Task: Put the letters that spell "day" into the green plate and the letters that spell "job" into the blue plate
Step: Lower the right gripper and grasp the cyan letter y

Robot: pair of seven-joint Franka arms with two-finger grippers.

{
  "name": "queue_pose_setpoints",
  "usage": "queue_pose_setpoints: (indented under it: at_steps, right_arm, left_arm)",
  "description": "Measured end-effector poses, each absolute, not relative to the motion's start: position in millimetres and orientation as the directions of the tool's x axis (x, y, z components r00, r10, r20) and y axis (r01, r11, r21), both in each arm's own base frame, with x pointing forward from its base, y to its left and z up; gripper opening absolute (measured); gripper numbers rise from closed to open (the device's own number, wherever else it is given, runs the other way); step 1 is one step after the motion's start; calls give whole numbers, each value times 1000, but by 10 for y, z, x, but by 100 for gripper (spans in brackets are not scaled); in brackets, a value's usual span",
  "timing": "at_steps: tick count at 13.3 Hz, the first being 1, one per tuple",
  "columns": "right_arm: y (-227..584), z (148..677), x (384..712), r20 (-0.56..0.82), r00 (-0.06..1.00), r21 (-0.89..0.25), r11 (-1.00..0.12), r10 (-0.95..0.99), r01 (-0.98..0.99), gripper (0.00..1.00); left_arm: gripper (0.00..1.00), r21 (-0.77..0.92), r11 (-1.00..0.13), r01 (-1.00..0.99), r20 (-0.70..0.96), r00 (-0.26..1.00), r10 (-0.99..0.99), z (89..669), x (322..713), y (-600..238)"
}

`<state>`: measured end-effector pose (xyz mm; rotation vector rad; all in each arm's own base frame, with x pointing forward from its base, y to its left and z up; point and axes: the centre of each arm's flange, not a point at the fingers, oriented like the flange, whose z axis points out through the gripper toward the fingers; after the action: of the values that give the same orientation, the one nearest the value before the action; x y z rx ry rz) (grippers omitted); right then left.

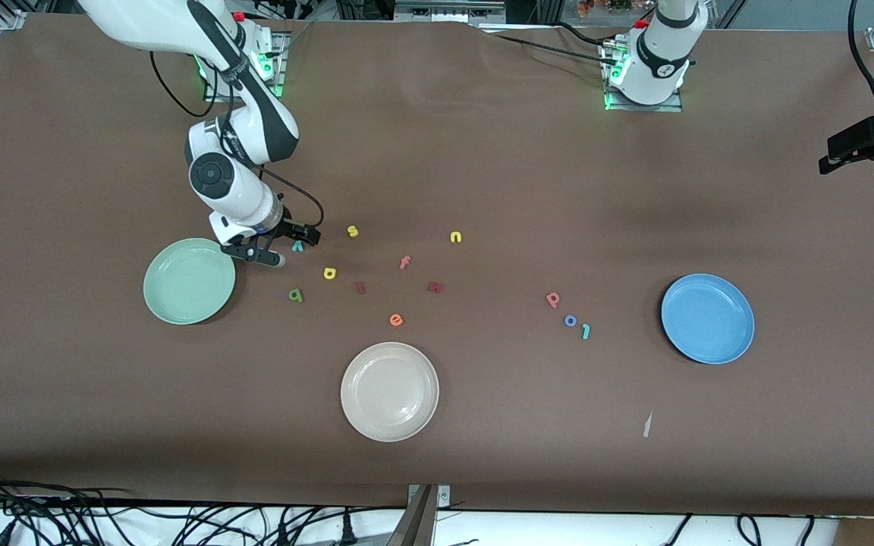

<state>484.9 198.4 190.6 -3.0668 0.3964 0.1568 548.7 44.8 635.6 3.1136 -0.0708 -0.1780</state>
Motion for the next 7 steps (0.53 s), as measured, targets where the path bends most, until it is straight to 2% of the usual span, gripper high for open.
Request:
queue_pose_setpoints:
  at_steps: [6,7]
  right_arm:
    - [2024,1786,4937,-91,974,-20,-977,-208,-211,95]
    - [2015,1756,4940,-92,975,-14,-979,-201,-203,89]
  left_arm:
    - [100,24,-999,-45,-107,993,-48,6361,5495,448]
    - [100,24,-999,-45,-107,993,-47,6361,5495,450]
